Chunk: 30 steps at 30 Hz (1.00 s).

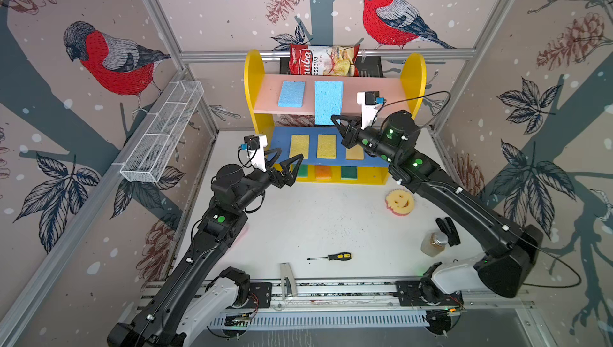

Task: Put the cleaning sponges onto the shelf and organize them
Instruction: 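Lift the blue sponge with the right gripper while the left gripper opens, then lower the blue sponge onto the pink shelf beside the other sponge with the right gripper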

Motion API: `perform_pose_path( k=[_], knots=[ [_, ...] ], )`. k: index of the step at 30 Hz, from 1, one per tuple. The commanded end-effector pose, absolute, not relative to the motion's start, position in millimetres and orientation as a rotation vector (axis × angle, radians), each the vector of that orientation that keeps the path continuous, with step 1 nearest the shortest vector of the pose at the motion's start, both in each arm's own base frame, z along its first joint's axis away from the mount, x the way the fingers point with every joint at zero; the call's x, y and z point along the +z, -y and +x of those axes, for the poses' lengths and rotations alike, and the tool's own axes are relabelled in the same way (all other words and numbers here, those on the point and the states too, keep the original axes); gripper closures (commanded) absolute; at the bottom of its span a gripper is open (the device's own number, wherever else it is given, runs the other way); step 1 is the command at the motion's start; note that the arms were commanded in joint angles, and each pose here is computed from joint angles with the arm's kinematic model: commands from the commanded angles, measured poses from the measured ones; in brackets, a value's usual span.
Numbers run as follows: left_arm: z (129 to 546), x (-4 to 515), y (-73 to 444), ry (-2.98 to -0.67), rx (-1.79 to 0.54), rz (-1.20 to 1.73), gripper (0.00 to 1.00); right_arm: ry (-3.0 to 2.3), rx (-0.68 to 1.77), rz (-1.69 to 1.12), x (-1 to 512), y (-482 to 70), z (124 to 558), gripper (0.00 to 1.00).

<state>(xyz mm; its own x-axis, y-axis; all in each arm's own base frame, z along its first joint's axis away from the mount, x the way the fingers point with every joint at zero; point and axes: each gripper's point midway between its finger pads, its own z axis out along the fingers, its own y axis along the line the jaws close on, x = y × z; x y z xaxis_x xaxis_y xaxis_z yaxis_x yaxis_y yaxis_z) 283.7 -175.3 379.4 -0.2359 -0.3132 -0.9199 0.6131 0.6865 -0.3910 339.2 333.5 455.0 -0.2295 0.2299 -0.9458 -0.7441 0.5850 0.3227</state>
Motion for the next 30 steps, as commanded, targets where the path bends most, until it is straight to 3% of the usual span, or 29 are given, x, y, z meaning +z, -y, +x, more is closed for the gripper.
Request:
perform_pose_path(
  k=[1,30],
  knots=[
    [285,381,172,-1.587,-0.844,0.252,0.02,-1.64,0.888,-0.406,445,-331,357,1.0],
    [292,365,170,-1.639,-0.81,0.231,0.02,-1.812,0.673,-0.354,426,-337,416,1.0]
  ],
)
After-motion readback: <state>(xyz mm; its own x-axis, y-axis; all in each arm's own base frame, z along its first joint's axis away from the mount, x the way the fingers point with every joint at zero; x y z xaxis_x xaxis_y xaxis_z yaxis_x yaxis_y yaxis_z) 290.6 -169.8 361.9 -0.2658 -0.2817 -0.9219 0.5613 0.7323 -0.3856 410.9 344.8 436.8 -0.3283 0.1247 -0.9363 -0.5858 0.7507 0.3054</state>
